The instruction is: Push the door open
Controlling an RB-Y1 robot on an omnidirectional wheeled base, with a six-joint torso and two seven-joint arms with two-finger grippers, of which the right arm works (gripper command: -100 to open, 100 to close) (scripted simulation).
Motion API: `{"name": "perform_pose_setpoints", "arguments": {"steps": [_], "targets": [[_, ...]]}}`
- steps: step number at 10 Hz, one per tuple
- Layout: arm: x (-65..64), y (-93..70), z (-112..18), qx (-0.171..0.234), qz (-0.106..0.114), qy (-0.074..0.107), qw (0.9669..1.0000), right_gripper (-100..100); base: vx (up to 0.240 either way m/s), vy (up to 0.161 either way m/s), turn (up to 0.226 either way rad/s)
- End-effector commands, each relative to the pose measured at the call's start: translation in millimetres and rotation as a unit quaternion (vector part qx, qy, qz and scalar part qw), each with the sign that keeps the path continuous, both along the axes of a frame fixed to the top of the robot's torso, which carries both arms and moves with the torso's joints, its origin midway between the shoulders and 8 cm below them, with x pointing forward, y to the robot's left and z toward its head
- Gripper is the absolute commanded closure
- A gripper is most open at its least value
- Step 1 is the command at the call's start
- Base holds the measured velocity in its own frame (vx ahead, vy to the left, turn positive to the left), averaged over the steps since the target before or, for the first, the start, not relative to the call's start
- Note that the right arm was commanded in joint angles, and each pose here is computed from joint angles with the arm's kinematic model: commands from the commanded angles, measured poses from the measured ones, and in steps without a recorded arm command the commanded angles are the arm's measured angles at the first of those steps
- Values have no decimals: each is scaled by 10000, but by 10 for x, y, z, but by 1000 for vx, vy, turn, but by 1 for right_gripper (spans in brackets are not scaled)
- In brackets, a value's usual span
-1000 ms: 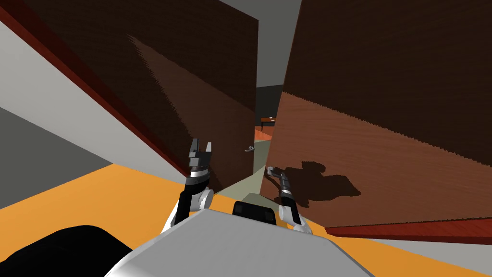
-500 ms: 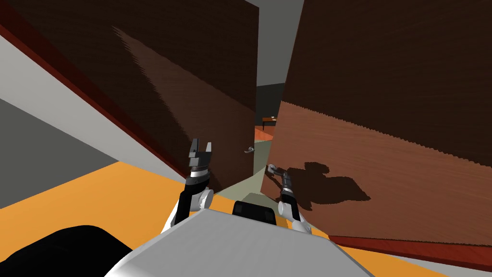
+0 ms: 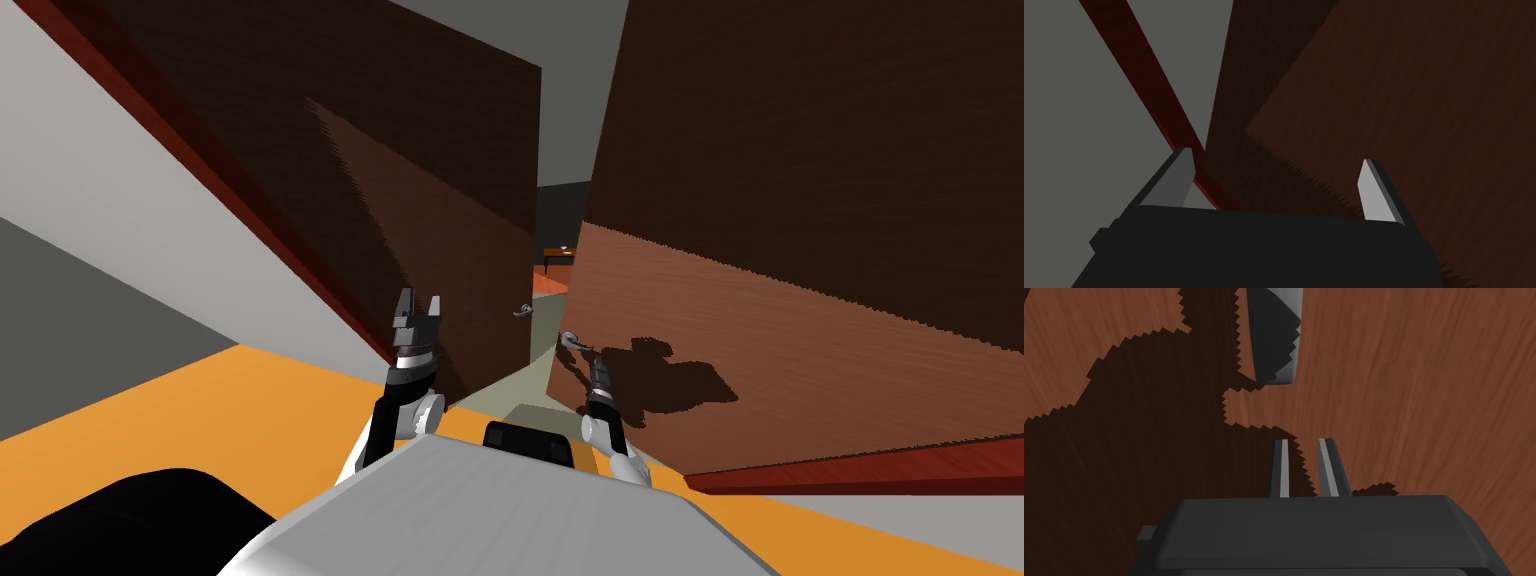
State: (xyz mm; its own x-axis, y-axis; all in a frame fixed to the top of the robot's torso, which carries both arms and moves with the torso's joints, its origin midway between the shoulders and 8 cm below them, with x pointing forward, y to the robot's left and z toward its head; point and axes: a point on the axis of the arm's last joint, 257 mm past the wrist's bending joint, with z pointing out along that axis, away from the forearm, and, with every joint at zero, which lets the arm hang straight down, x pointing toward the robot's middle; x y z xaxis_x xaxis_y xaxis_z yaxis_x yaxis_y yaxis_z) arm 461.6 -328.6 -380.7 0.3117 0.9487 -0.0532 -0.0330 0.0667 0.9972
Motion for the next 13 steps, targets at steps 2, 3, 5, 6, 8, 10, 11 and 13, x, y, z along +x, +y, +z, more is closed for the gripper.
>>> {"name": "perform_pose_setpoints", "arguments": {"steps": [2,3,5,6,8,10,11,13], "targets": [[30,57,-33,80,1,70,9999,-100,-149,201,-52],[46,125,-59,160,7,107,9998,-100,-195,190,-52],[65,268,-104,314,22,160,9994,-100,-130,203,-47],[73,202,-99,257,18,150,9996,-100,-48,91,-17],[49,-23,-58,79,-142,118,9998,-100,123,-84,142],[29,-94,-44,30,-241,100,9997,-100,150,-92,79],[15,-112,-44,27,-305,91,9995,-100,180,-117,115],[-15,-64,-65,94,-414,83,9991,-100,194,-114,122]]}}
